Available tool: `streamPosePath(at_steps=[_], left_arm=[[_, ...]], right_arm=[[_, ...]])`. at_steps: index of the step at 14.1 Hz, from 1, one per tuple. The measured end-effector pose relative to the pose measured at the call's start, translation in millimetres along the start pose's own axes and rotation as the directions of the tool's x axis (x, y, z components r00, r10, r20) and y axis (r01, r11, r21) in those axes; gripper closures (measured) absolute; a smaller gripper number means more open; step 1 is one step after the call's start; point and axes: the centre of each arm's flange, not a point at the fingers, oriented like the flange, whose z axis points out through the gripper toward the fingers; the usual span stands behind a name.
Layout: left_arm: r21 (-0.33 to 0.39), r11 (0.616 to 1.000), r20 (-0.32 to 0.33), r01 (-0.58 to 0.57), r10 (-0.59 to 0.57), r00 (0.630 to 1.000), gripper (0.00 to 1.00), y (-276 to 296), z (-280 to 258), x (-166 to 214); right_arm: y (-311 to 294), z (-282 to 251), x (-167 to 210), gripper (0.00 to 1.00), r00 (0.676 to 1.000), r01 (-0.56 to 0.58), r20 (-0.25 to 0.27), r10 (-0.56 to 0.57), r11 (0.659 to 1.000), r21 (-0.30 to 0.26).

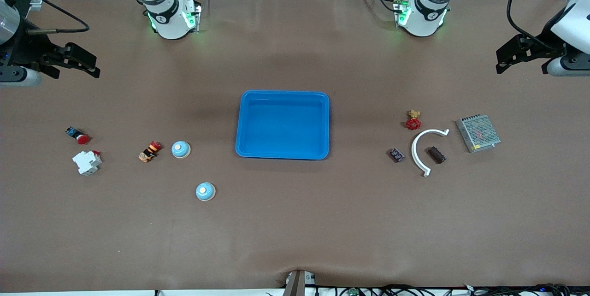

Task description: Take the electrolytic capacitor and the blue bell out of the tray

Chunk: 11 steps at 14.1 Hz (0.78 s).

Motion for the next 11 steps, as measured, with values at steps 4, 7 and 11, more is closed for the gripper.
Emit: streamPosePath(at_steps=[4, 7, 11], left_arm=[[0.000, 1.000, 0.000, -0.007, 0.007, 1.000, 0.00, 3.6, -0.1, -0.3], [0.000, 1.000, 0.000, -0.008, 0.008, 1.000, 0.00, 4.3, -0.1, -0.3], [0.001, 1.000, 0.001, -0.011, 0.011, 1.000, 0.00, 5.9, 0.0, -0.6]], right_arm=[[0.0, 0.0, 0.0, 0.00, 1.000, 0.000, 0.000, 0.000, 1.000, 0.000], [0.0, 0.0, 0.0, 0.00, 1.000, 0.000, 0.000, 0.000, 1.000, 0.000], [0.4, 0.0, 0.0, 0.00, 1.000, -0.001, 0.000, 0.001, 1.000, 0.000]])
